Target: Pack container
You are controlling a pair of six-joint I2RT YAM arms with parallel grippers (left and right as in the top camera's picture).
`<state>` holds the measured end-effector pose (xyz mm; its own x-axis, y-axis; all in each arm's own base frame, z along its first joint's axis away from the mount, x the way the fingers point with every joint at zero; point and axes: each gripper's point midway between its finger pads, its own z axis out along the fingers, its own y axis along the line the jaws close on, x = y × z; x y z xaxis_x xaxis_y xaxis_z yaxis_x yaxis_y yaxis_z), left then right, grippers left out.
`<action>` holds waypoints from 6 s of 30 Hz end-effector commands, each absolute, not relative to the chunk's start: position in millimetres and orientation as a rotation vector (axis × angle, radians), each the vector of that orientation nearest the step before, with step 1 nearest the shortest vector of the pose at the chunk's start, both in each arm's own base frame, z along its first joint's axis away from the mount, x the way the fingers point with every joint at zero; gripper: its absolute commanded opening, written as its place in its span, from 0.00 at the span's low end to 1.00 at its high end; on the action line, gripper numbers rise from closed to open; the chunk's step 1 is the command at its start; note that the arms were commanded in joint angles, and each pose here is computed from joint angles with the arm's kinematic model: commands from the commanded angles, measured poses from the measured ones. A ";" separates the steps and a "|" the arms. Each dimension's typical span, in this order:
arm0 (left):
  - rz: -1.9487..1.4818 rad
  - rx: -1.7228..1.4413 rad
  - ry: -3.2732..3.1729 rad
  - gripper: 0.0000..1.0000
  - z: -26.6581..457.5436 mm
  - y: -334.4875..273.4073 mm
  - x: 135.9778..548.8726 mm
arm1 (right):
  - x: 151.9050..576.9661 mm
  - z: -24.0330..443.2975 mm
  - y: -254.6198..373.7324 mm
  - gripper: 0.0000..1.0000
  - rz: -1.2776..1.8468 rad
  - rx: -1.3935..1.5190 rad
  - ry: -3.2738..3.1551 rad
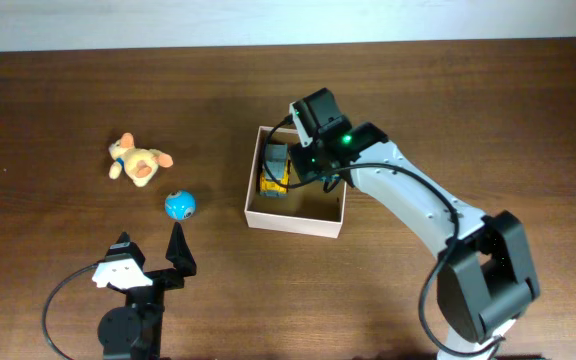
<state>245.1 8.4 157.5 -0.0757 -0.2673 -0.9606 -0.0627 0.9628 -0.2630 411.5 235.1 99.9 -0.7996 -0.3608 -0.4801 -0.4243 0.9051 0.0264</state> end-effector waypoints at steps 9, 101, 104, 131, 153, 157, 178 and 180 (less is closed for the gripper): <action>-0.168 -0.234 1.642 0.99 156.9 7.2 245.1 | 423.5 88.5 253.0 0.48 0.184 -0.591 2.551; -0.161 -0.241 1.641 0.99 157.0 8.6 245.1 | 436.8 177.4 24.8 0.99 0.016 0.188 2.773; -0.158 -0.245 1.637 0.99 157.8 9.5 245.1 | 436.8 177.4 24.7 0.99 0.016 0.187 2.773; -0.250 -0.004 1.699 0.99 210.8 -26.2 237.1 | 436.8 177.4 24.7 0.99 0.016 0.187 2.773; -0.213 0.063 2.396 0.99 216.3 -25.4 277.4 | 437.0 177.4 24.8 0.99 0.016 0.188 2.772; -0.271 0.078 2.434 0.99 206.2 -32.7 281.0 | 439.7 179.1 13.6 0.99 -0.062 0.195 2.754; -0.155 -0.127 2.361 0.99 217.9 -7.8 323.8 | 412.4 179.6 -106.8 0.99 0.357 0.744 2.692; -0.146 -0.133 2.386 0.99 215.5 -6.4 331.0 | 412.3 179.7 -107.8 0.99 0.357 0.746 2.691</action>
<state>318.1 -17.2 211.2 -0.7289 -0.0943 -0.6781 0.0155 0.9879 -0.1540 411.2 -108.0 166.5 -0.8225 0.5251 -0.2186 0.4578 0.8392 0.2935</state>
